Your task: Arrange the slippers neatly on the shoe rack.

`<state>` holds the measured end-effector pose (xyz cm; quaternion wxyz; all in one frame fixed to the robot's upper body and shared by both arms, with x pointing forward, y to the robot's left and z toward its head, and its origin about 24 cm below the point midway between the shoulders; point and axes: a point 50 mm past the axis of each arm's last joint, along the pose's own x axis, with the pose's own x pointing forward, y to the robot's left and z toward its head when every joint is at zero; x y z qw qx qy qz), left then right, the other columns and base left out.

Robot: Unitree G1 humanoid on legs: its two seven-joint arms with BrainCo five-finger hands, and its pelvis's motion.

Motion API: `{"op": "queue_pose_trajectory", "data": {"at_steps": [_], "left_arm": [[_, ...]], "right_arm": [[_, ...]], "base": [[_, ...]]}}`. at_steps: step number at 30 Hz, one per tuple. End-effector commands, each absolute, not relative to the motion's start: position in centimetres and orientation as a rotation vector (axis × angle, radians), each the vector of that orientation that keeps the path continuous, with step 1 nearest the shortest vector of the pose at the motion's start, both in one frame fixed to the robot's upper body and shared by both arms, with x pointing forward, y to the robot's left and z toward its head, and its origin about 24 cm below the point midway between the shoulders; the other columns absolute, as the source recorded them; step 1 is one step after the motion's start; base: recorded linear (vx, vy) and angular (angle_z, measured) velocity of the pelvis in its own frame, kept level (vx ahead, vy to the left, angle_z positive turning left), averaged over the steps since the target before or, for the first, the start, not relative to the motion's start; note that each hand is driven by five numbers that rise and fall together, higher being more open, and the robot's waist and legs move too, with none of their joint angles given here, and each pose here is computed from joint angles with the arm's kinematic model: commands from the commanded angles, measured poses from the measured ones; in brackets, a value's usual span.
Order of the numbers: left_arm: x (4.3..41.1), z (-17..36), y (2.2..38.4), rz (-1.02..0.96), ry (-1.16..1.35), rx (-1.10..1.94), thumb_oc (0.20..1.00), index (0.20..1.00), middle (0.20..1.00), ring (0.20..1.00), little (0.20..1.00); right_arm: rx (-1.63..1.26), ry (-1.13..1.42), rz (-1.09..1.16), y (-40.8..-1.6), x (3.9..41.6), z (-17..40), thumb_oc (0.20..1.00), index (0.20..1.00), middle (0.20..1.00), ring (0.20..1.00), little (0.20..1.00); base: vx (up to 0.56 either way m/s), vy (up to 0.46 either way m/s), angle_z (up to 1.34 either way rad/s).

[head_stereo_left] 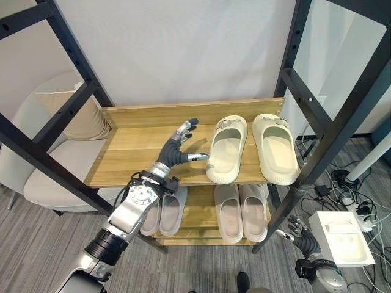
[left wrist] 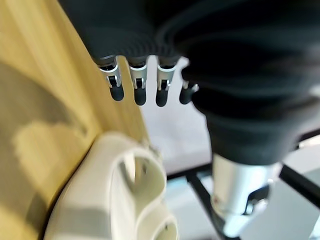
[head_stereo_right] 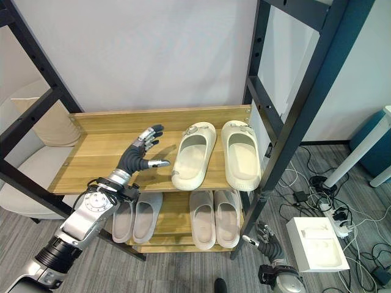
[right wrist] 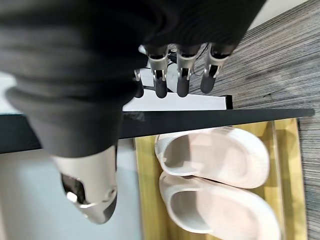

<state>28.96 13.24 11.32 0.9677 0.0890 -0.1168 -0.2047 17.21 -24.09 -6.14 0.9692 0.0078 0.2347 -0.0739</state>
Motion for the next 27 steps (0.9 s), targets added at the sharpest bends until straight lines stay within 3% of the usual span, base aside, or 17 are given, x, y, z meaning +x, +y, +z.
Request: {"op": "queue_pose_trajectory", "data": {"at_steps": [1,27], "left_arm": [[29.7,13.4,13.2,-0.468,-0.271,0.110,1.000,1.000,1.000,1.000,1.000],[29.8,12.2,7.2,-0.549,-0.160,-0.162,1.000,1.000,1.000,1.000,1.000]], "right_arm": [[0.003,0.385,-0.106,-23.3,18.7,-4.5,1.000,1.000,1.000,1.000,1.000],[0.025,0.371,-0.090,-21.4,19.8,-4.0,1.000,1.000,1.000,1.000,1.000]], "base": [[0.00,0.000,0.00],[0.00,0.000,0.00]]}}
